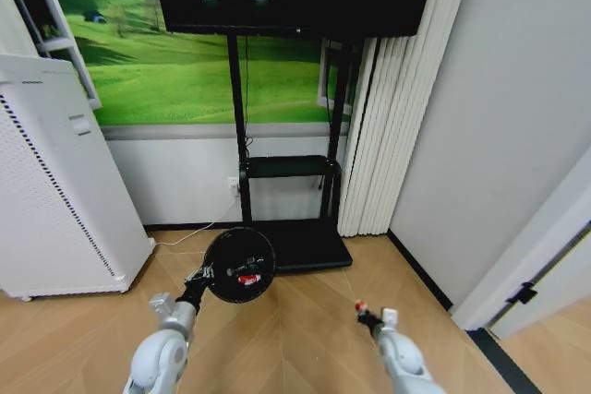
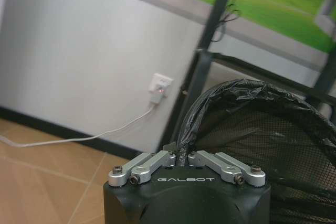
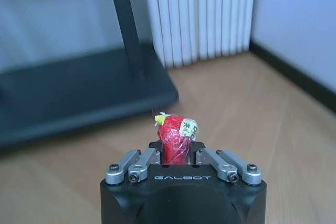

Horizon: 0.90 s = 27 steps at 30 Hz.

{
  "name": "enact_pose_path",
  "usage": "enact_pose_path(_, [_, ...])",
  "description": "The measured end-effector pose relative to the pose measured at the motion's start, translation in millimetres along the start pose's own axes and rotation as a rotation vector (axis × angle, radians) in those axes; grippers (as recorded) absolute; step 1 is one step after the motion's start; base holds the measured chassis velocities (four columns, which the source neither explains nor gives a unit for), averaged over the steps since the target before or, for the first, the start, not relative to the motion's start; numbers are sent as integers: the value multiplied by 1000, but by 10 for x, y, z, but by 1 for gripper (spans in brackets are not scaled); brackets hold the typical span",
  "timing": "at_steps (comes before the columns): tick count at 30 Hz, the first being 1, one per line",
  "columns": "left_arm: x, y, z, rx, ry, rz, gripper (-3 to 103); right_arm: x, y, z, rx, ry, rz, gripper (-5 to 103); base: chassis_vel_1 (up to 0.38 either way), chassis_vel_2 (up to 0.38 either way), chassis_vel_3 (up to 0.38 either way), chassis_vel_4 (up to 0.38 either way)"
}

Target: Pick up the trash bin and place the garbage on the floor into it.

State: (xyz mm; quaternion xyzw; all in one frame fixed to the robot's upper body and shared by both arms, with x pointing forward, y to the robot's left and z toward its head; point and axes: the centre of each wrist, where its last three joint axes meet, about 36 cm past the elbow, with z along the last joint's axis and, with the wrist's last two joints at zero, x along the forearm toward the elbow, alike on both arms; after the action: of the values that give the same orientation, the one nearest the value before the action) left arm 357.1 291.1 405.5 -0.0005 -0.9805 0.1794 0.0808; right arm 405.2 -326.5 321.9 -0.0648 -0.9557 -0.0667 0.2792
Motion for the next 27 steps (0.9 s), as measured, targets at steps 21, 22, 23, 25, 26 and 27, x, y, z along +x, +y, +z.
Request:
enact_pose_path(21, [-856, -768, 727, -17, 216, 97, 4, 1436, 1169, -982, 209, -228, -531, 25, 0, 0, 0, 0])
enact_pose_path(22, [-856, -768, 727, -17, 216, 97, 4, 1436, 1169, -982, 209, -228, -531, 25, 0, 0, 0, 0])
enact_pose_path(23, [-860, -842, 752, -13, 220, 106, 4, 1412, 1282, -901, 212, -214, -544, 25, 0, 0, 0, 0])
enact_pose_path(25, [-862, -912, 789, -13, 227, 116, 4, 1392, 1419, -801, 216, -194, -568, 22, 0, 0, 0, 0])
enact_pose_path(26, [-860, -945, 809, -15, 231, 121, 4, 1374, 1510, -718, 218, -175, -581, 22, 0, 0, 0, 0])
enact_pose_path(27, [-857, -967, 822, -16, 234, 125, 4, 1352, 1565, -653, 221, -160, -583, 25, 0, 0, 0, 0])
